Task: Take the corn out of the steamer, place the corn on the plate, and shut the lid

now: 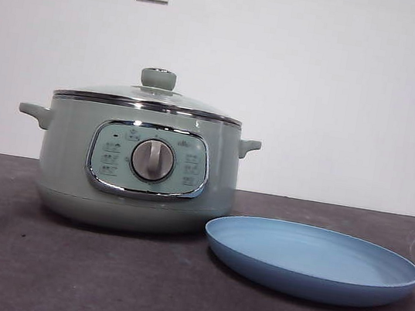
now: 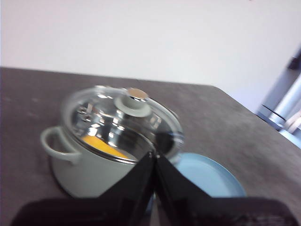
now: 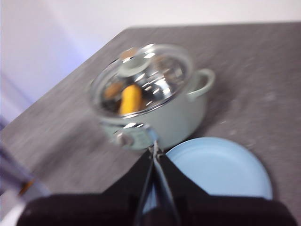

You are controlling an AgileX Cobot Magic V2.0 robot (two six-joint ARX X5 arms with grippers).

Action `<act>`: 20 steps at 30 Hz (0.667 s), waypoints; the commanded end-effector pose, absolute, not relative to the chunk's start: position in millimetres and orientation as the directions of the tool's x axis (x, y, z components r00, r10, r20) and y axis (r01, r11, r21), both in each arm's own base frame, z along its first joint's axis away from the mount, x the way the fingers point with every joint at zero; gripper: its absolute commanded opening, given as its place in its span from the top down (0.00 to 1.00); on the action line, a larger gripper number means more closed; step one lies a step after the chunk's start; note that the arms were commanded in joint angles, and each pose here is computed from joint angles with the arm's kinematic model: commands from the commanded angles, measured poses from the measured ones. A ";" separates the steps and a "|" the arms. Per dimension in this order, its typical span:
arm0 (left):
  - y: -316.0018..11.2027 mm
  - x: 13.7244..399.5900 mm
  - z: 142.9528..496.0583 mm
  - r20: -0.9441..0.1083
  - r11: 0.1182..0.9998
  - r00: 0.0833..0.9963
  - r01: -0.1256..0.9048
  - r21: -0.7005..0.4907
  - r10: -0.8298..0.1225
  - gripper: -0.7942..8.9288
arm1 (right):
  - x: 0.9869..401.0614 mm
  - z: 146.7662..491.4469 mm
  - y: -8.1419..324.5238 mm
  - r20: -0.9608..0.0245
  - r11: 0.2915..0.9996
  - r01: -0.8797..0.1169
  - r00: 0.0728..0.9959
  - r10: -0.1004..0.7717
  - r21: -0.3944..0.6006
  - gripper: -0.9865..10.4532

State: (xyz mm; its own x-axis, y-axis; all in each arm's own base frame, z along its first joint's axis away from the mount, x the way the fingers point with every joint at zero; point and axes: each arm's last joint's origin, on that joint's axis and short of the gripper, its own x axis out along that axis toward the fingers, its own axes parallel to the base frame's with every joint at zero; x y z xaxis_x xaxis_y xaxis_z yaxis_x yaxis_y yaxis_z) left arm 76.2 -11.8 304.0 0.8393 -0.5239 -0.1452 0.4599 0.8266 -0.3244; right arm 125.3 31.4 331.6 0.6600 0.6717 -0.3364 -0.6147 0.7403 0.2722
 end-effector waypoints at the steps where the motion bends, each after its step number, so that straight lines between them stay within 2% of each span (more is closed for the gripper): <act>1: -12.0 79.0 308.6 -0.182 0.816 0.821 0.461 -0.349 -0.542 0.92 | 127.5 341.6 33.6 -0.373 0.696 -0.679 0.598 0.709 0.234 0.92; 6: -11.9 79.9 315.3 -0.244 0.827 0.803 0.461 -0.323 -0.543 0.92 | 130.1 343.9 37.7 -0.442 0.659 -0.709 0.522 0.730 0.252 0.92; 12: -12.2 77.9 318.1 -0.254 0.822 0.795 0.463 -0.331 -0.550 0.92 | 131.1 342.5 38.4 -0.452 0.657 -0.708 0.512 0.731 0.260 0.91; 14: -12.7 77.6 317.8 -0.255 0.811 0.784 0.473 -0.344 -0.566 0.89 | 131.0 342.6 38.4 -0.452 0.657 -0.707 0.512 0.731 0.261 0.88; 15: -12.7 77.7 317.4 -0.257 0.811 0.784 0.471 -0.348 -0.565 0.81 | 131.0 342.6 38.4 -0.451 0.657 -0.707 0.512 0.731 0.262 0.82; 17: -12.7 77.6 317.2 -0.260 0.811 0.783 0.470 -0.349 -0.565 0.59 | 131.0 342.5 38.3 -0.452 0.658 -0.705 0.512 0.730 0.264 0.66; 18: -12.7 77.6 317.2 -0.260 0.811 0.783 0.470 -0.349 -0.565 0.46 | 131.1 342.5 38.3 -0.452 0.660 -0.701 0.513 0.730 0.271 0.54; 19: -12.7 77.6 317.2 -0.260 0.811 0.783 0.470 -0.349 -0.565 0.41 | 131.1 342.5 38.3 -0.453 0.662 -0.697 0.513 0.729 0.277 0.46; 20: -12.7 77.6 317.2 -0.259 0.810 0.783 0.471 -0.349 -0.566 0.40 | 131.1 342.5 38.3 -0.453 0.663 -0.696 0.514 0.729 0.277 0.41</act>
